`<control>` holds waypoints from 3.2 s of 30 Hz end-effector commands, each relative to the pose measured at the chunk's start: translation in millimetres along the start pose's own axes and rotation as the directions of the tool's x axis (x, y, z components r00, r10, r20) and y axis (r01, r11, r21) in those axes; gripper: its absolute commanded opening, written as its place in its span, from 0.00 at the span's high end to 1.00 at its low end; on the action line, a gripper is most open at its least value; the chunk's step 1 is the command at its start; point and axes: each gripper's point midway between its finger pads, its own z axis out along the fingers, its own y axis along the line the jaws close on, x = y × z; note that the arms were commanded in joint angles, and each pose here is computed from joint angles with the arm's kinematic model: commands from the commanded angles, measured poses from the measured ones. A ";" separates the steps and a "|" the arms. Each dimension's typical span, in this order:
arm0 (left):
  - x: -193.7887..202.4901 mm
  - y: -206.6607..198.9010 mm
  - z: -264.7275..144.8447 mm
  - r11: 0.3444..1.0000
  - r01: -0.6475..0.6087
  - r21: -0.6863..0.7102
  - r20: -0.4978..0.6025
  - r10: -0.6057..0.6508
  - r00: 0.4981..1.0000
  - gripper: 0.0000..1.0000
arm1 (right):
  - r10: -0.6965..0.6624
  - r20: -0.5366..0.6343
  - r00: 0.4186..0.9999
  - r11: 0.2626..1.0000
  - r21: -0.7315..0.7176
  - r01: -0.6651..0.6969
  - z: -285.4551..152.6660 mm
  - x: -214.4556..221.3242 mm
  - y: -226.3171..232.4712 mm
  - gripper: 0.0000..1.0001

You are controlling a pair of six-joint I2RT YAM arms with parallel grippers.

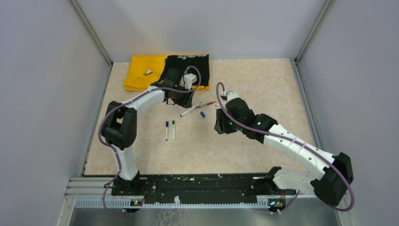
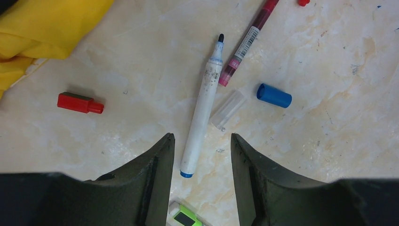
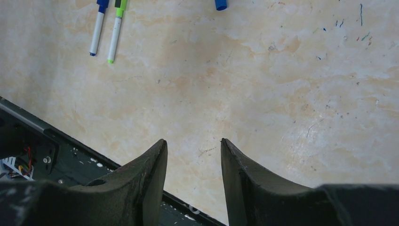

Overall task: Insert the pens into the pen caps
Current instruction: Pick up the pen from the center of the board, then adjust the pen.

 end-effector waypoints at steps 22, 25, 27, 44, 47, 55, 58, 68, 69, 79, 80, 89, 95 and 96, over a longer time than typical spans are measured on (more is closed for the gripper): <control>39.0 23.5 40.7 0.992 -0.105 -0.074 -0.147 0.093 0.985 0.49 | 0.001 0.054 0.999 1.000 -0.020 0.000 -7.5 -13.6 4.1 0.55; 44.8 26.0 44.2 0.987 -0.122 -0.101 -0.172 0.104 0.980 0.55 | 0.008 0.055 0.998 1.000 -0.023 -0.007 -7.2 -11.6 3.7 0.55; 47.5 27.4 45.0 0.986 -0.126 -0.111 -0.186 0.103 0.977 0.59 | 0.010 0.054 0.998 1.000 -0.024 -0.009 -7.0 -10.5 3.3 0.55; -10.4 14.1 -4.0 0.989 -0.055 -0.135 0.017 0.058 0.998 0.88 | 0.164 0.253 0.953 0.985 -0.095 -0.144 -17.3 -45.6 12.4 0.55; -31.1 3.0 -28.5 0.993 -0.039 -0.109 0.104 0.050 0.993 0.87 | 0.289 0.328 0.899 0.956 -0.142 -0.256 -19.9 -61.3 14.4 0.55; -51.8 -83.5 -85.5 0.989 -0.064 0.136 0.277 0.024 0.961 0.85 | 0.598 0.434 0.674 0.801 -0.348 -0.487 -18.6 -101.5 19.1 0.53; -49.4 -112.5 -98.6 0.979 -0.061 0.195 0.303 -0.001 0.953 0.84 | 0.642 0.462 0.612 0.766 -0.372 -0.523 -16.3 -115.3 15.6 0.51; -41.9 -158.9 -111.5 0.951 -0.110 0.288 0.313 0.015 0.950 0.82 | 0.714 0.433 0.550 0.699 -0.389 -0.600 6.5 -124.8 12.9 0.51; -41.8 -160.8 -112.0 0.949 -0.116 0.293 0.315 0.019 0.949 0.82 | 0.718 0.427 0.550 0.695 -0.385 -0.608 9.3 -123.3 12.0 0.51; -37.0 -175.2 -117.9 0.922 -0.170 0.349 0.324 0.052 0.945 0.83 | 0.762 0.378 0.526 0.648 -0.426 -0.632 19.1 -123.2 6.6 0.55; -35.3 -176.9 -117.5 0.918 -0.174 0.357 0.321 0.055 0.946 0.84 | 0.762 0.379 0.524 0.647 -0.431 -0.629 18.6 -124.8 5.9 0.57; -36.5 -179.7 -115.4 0.918 -0.167 0.360 0.323 0.045 0.945 0.82 | 0.756 0.362 0.545 0.654 -0.439 -0.616 20.9 -123.5 8.1 0.73; -39.1 -176.9 -112.5 0.925 -0.159 0.344 0.327 0.041 0.944 0.77 | 0.750 0.339 0.567 0.660 -0.430 -0.616 25.3 -116.7 10.2 0.80; -39.0 -176.8 -112.3 0.926 -0.158 0.344 0.326 0.040 0.944 0.73 | 0.750 0.339 0.568 0.660 -0.429 -0.617 25.6 -116.2 10.1 0.83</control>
